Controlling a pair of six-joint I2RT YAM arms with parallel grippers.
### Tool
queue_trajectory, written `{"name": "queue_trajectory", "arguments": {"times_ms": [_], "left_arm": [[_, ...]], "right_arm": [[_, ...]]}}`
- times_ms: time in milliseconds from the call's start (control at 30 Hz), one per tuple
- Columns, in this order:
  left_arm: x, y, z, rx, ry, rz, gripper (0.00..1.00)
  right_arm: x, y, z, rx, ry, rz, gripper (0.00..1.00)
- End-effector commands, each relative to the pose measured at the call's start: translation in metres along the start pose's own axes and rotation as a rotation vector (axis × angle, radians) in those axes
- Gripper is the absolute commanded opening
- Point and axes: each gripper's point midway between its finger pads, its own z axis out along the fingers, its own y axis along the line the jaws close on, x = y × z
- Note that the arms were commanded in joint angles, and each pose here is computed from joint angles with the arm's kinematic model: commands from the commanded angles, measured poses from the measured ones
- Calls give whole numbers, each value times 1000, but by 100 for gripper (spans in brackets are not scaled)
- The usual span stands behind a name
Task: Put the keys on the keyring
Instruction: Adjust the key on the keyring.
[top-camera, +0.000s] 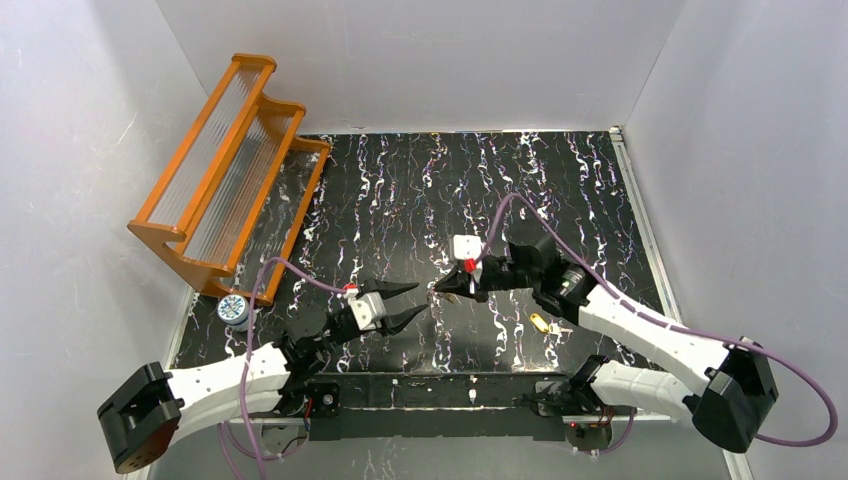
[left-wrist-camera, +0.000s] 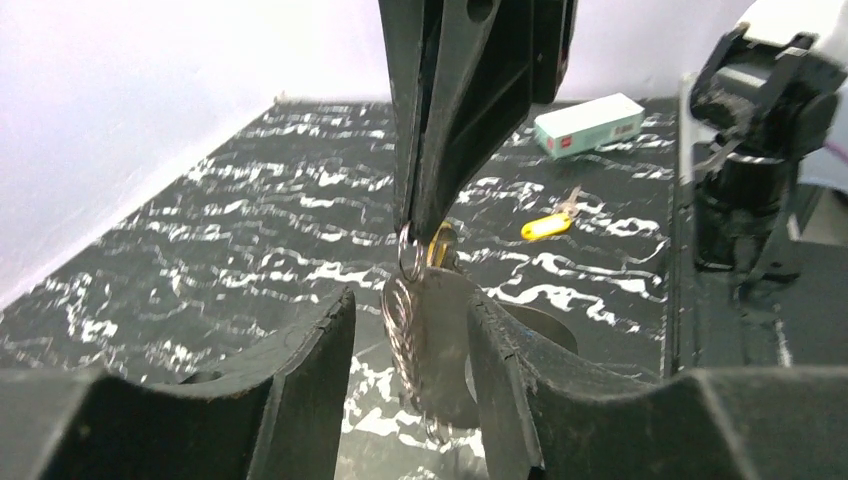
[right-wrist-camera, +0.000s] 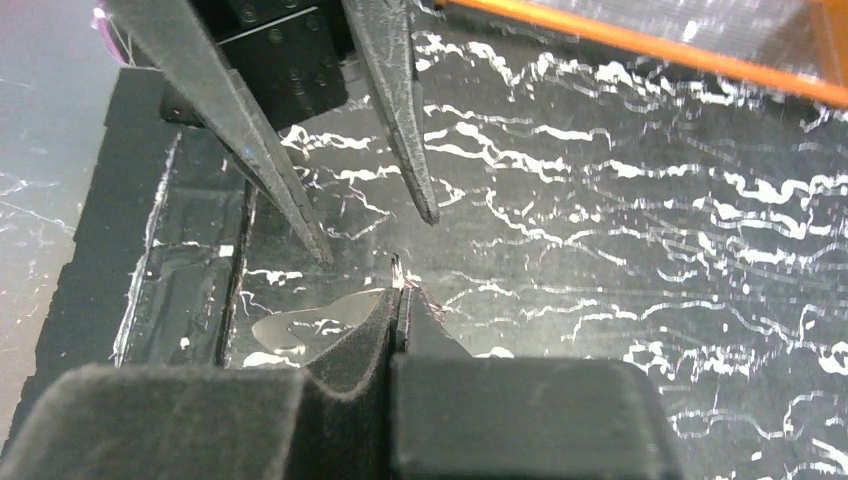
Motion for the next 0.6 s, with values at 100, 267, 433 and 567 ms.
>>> {"name": "queue_trajectory", "arguments": {"times_ms": [100, 267, 433, 567], "left_arm": [[20, 18, 2, -63, 191, 40, 44], [25, 15, 6, -25, 243, 49, 35], [26, 2, 14, 63, 249, 44, 31], [29, -8, 20, 127, 248, 37, 29]], "right_arm": [[25, -12, -4, 14, 239, 114, 1], [36, -16, -3, 5, 358, 139, 1], [43, -16, 1, 6, 407, 114, 1], [42, -9, 6, -28, 382, 102, 1]]}}
